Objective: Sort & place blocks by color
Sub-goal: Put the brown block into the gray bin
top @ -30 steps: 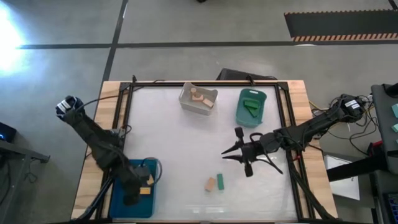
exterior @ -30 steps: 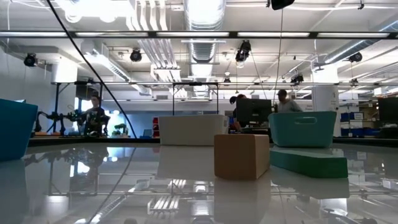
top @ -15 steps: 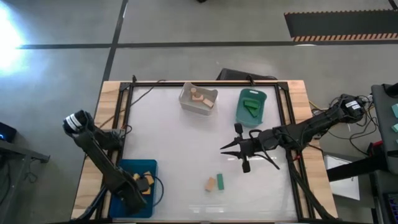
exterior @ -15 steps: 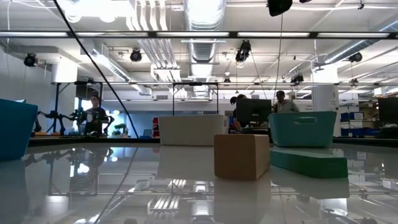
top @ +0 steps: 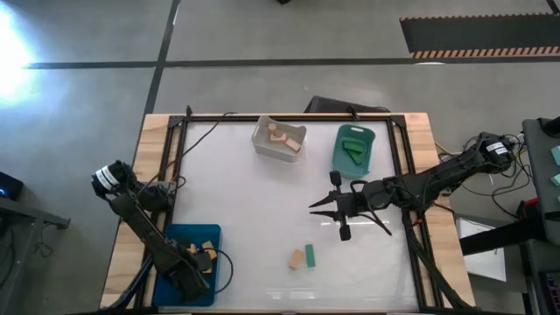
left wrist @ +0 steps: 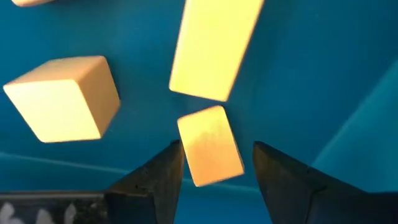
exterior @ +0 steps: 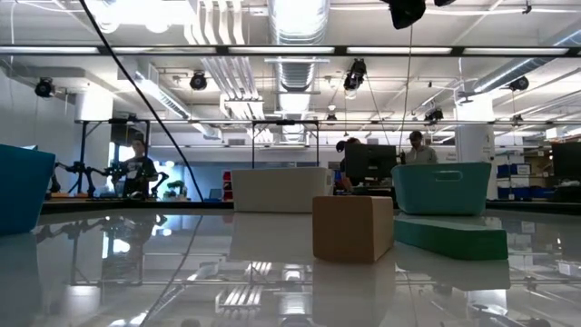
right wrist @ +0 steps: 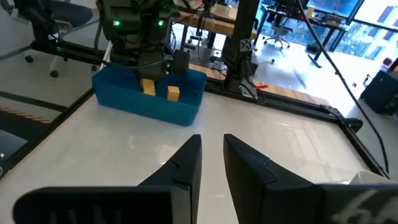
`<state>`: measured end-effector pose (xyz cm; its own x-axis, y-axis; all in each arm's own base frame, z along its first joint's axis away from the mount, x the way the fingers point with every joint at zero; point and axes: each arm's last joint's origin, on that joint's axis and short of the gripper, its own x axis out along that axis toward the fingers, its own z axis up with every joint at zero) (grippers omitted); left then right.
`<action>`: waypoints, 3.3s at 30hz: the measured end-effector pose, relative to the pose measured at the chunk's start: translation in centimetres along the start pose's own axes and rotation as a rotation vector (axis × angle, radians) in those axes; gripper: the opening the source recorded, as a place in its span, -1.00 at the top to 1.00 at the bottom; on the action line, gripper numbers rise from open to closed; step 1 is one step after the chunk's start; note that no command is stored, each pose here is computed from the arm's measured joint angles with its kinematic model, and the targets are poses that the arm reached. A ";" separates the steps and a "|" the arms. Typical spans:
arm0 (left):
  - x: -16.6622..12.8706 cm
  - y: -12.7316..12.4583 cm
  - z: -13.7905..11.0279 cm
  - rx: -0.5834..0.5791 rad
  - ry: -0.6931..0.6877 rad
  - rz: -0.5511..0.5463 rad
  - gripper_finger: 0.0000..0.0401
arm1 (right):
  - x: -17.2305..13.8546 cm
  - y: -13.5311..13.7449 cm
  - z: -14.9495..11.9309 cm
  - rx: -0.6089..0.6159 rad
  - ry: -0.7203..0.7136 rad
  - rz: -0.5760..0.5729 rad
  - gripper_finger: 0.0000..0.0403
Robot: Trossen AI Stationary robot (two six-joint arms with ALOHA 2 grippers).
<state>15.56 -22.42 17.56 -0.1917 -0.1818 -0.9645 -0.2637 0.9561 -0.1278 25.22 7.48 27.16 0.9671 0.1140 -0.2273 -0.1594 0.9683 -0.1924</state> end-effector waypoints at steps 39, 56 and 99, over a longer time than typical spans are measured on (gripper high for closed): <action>-10.4 4.2 0.7 0.098 -1.325 0.445 0.11 | 5.4 1.1 1.3 0.156 0.599 0.022 0.71; -10.5 4.1 0.8 0.089 -1.335 0.432 0.11 | 13.3 4.0 -1.4 -0.029 0.872 0.352 0.64; -10.5 4.1 0.8 0.092 -1.338 0.442 0.11 | 18.1 6.8 -6.7 -0.224 0.804 0.665 0.36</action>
<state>17.20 -16.38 26.96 0.8020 0.4352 -0.4092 -0.3469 0.8970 0.2741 40.35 14.63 15.29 0.2703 0.3450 -0.8988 -0.7192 0.6930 0.0497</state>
